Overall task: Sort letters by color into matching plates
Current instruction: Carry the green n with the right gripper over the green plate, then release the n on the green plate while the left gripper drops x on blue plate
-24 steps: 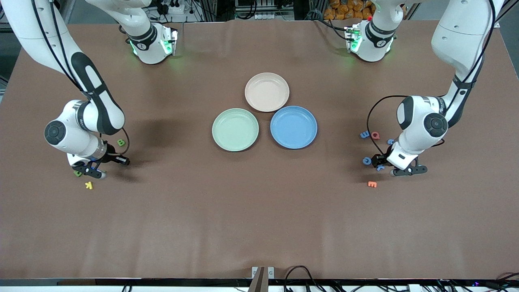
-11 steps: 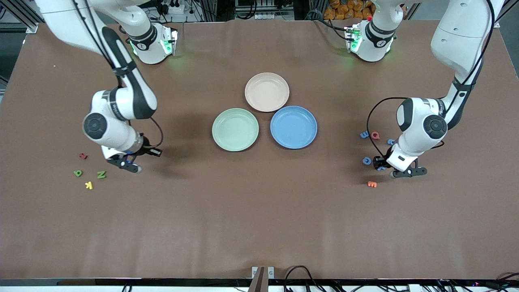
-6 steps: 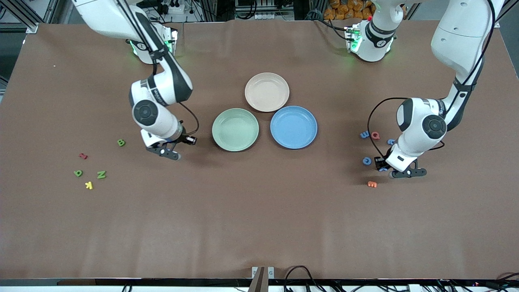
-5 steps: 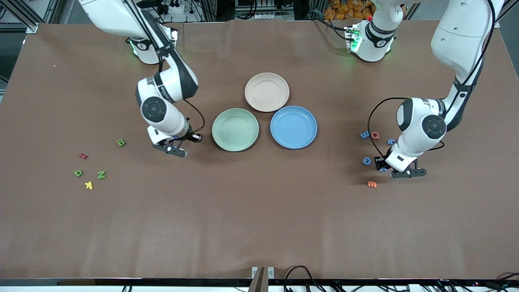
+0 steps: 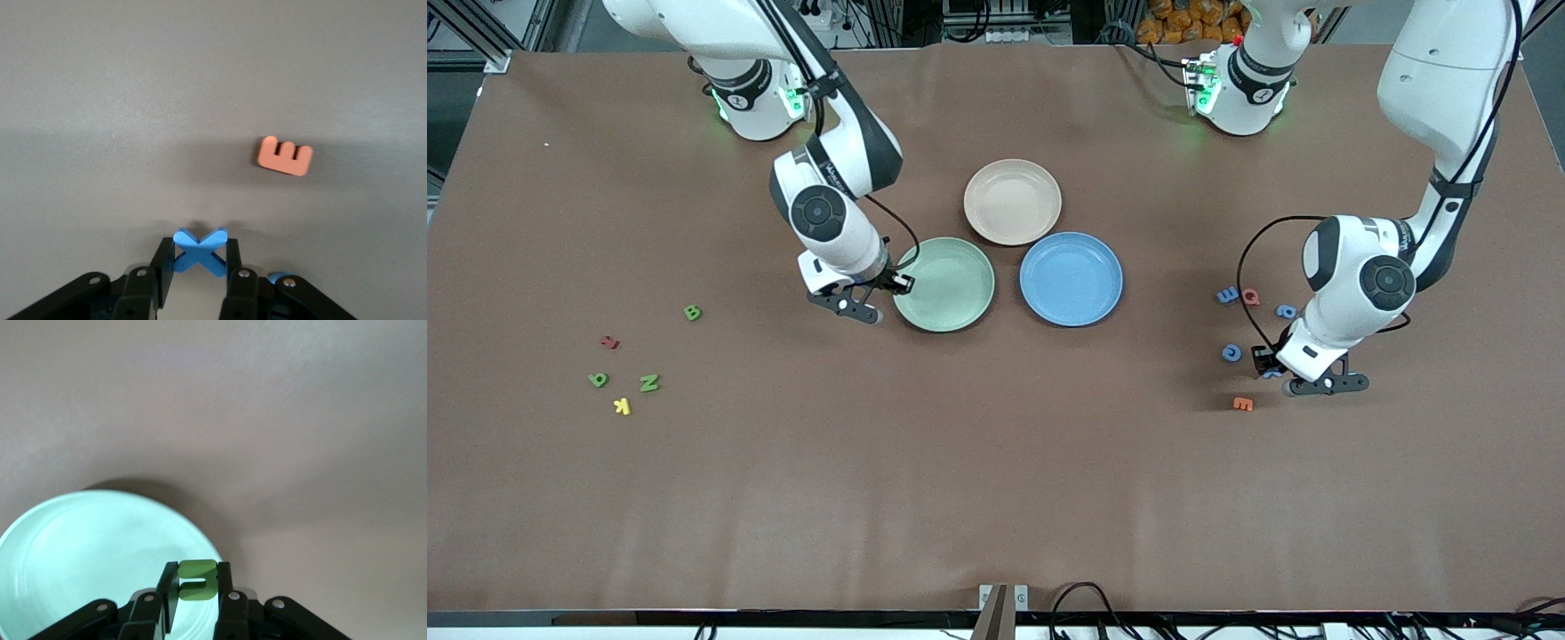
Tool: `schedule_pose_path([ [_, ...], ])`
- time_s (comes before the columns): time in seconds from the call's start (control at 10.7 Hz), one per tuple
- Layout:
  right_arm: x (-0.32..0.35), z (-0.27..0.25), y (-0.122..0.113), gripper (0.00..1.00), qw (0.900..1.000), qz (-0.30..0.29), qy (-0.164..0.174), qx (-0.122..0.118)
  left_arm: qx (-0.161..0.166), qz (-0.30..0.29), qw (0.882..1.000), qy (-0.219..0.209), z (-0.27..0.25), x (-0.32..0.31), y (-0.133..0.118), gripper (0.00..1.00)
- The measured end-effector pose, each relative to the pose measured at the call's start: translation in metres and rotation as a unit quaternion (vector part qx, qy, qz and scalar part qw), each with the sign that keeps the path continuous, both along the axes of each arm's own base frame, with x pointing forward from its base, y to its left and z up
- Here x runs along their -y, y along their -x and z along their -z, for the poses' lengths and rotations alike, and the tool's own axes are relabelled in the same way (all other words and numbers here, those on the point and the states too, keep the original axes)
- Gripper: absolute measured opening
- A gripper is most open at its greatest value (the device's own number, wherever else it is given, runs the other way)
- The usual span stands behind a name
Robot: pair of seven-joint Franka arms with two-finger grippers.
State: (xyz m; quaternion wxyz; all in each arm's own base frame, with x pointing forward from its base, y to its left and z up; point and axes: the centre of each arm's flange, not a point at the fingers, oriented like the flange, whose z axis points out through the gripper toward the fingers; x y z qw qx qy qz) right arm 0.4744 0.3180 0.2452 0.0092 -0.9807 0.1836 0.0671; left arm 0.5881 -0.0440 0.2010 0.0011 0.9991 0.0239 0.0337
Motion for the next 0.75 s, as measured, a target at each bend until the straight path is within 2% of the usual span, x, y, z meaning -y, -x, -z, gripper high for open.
schedule_pose_path([
  [0.28, -0.034, 0.002, 0.012, 0.28, 1.000, 0.014, -0.006, -0.004, -0.009, 0.015, 1.000, -0.007, -0.042, 0.029, -0.002, 0.35],
  [0.47, -0.056, 0.007, 0.017, 0.28, 1.000, 0.020, -0.005, -0.004, -0.016, 0.006, 1.000, -0.009, -0.057, 0.064, 0.006, 0.35],
  [0.56, -0.061, 0.011, 0.019, 0.31, 1.000, 0.021, -0.004, -0.006, -0.020, 0.001, 1.000, -0.009, -0.060, 0.087, 0.011, 0.35],
  [0.75, -0.062, 0.014, 0.018, 0.57, 1.000, 0.020, -0.003, -0.007, -0.033, -0.012, 0.999, -0.014, -0.062, 0.130, 0.027, 0.35],
])
